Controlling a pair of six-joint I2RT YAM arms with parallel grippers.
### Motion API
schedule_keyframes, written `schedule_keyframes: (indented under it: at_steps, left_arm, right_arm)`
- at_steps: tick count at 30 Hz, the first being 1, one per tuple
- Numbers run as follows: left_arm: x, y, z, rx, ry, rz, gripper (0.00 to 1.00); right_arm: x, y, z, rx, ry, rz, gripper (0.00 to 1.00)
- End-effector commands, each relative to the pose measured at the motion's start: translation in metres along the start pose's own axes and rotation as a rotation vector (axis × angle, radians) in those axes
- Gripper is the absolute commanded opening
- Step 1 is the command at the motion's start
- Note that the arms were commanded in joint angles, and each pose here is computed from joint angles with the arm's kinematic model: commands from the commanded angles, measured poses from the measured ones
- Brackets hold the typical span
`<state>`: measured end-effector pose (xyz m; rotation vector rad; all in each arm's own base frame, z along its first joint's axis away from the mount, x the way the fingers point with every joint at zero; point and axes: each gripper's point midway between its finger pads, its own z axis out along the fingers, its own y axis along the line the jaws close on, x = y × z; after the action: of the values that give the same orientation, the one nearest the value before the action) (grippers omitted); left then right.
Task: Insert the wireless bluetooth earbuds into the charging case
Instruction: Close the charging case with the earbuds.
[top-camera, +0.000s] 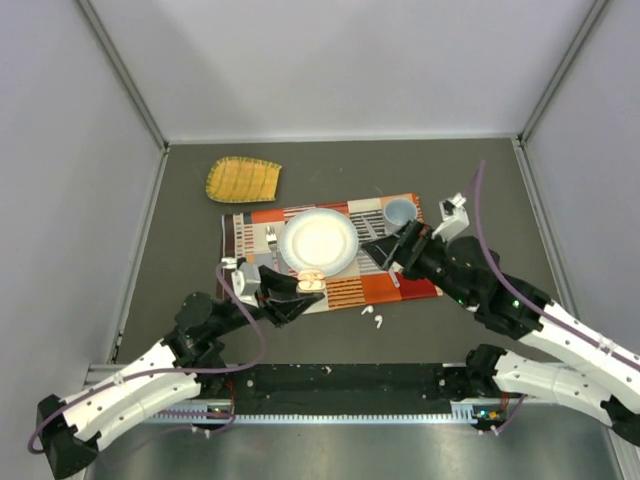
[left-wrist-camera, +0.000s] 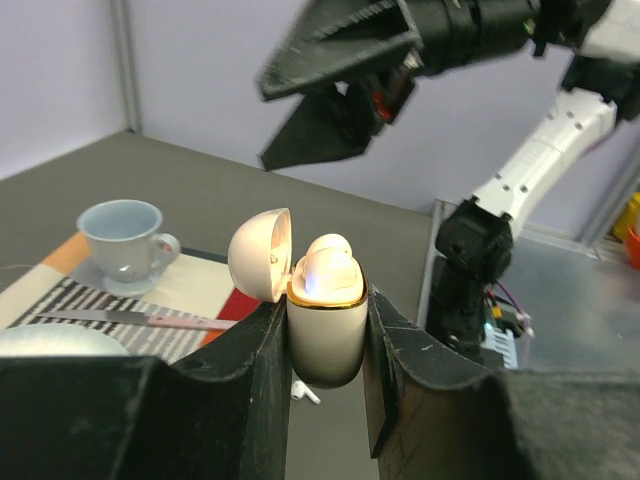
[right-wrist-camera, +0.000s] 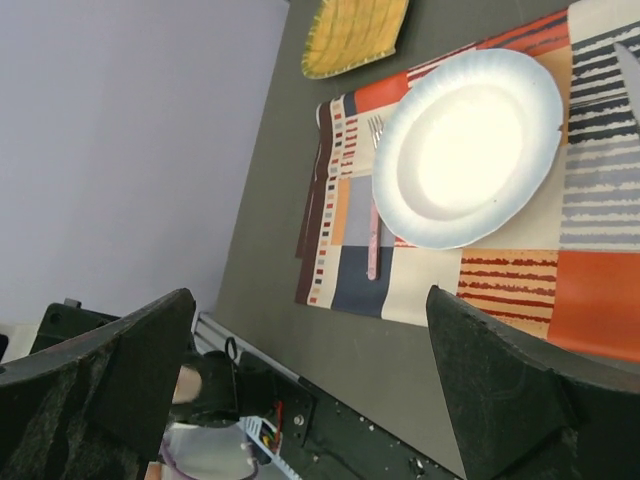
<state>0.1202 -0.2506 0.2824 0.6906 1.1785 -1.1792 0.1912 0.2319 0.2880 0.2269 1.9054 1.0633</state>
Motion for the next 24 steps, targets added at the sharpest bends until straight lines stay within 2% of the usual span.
schedule_keyframes:
  at_steps: [1,8,24]
  left_arm:
    - [-0.019,-0.027,0.013,0.155,-0.006,0.019,0.00]
    - [-0.016,-0.036,0.021,0.218,0.022,0.039,0.00]
    - [-0.009,-0.024,0.024,0.156,0.015,0.024,0.00]
  right_arm:
    - [0.006,0.037,0.018,-0.058,0.118,-0.078,0.99]
    - [0.032,0.053,0.035,-0.101,0.247,-0.053,0.99]
    - [0.095,0.042,0.030,-0.091,0.417,-0.113,0.99]
